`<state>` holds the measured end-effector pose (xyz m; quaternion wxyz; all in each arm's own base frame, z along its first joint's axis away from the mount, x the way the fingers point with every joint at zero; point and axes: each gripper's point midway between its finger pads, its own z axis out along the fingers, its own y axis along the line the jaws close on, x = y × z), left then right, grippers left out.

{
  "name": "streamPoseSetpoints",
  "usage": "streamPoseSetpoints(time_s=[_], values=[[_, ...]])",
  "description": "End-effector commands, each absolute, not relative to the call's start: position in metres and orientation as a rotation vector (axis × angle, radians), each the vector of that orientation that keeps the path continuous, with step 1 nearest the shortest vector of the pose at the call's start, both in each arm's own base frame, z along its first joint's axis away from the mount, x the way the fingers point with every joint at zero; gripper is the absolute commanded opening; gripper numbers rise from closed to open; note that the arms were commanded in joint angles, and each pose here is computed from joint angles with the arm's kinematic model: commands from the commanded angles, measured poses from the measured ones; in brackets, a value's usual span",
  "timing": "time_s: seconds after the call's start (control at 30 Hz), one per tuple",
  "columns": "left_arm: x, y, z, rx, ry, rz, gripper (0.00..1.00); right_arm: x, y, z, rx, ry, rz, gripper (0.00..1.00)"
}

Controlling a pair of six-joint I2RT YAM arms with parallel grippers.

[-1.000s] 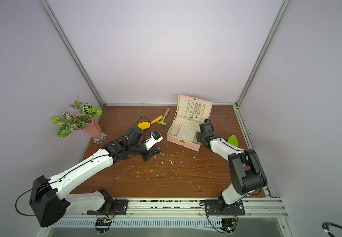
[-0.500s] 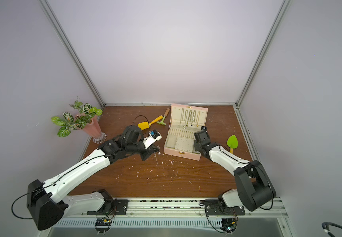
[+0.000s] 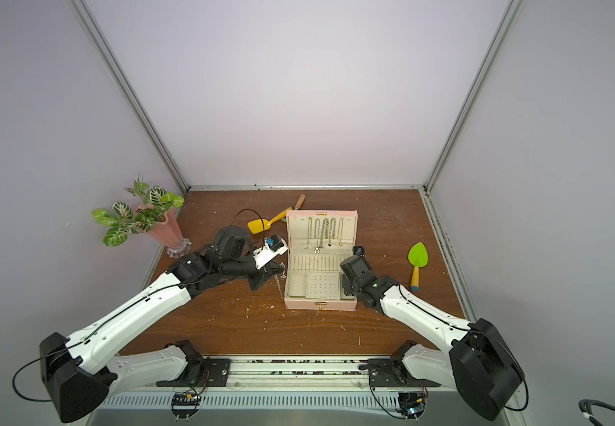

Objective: Put jewelry chain into jewelry box
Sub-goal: Move the jewelry box to the center of the board, then open the fastener on the jewelry box.

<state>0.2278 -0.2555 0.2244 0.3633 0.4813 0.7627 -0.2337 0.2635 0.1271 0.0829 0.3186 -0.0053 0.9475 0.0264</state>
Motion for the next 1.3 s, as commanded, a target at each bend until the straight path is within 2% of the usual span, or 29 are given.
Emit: streamPoseSetpoints(time_s=[0.0,0.07,0.13,0.27,0.37,0.47,0.63,0.8,1.27], values=[[0.22,-0.258,0.226,1.281,1.946,-0.62,0.01,0.263,0.122,0.104,0.001,2.449,0.049,0.36],[0.22,-0.258,0.223,1.287,1.951,-0.617,0.01,0.272,0.115,0.129,0.009,2.369,0.003,0.49],[0.221,-0.257,0.22,1.292,1.952,-0.608,0.01,0.28,0.113,0.157,-0.014,2.274,-0.002,0.56],[0.222,-0.257,0.216,1.303,1.956,-0.598,0.01,0.291,0.157,0.214,-0.339,1.973,0.19,0.59],[0.222,-0.258,0.211,1.313,1.964,-0.599,0.01,0.285,0.199,0.241,-0.642,1.734,0.301,0.58],[0.222,-0.258,0.209,1.318,1.962,-0.598,0.01,0.288,0.227,0.252,-0.83,1.566,0.297,0.53],[0.225,-0.256,0.209,1.302,1.95,-0.619,0.01,0.312,0.255,0.257,-0.975,1.416,0.201,0.44],[0.233,-0.249,0.21,1.255,1.956,-0.659,0.01,0.341,0.274,0.26,-1.03,1.341,0.11,0.39],[0.243,-0.241,0.209,1.214,1.97,-0.661,0.01,0.389,0.291,0.267,-1.05,1.27,-0.037,0.33]])
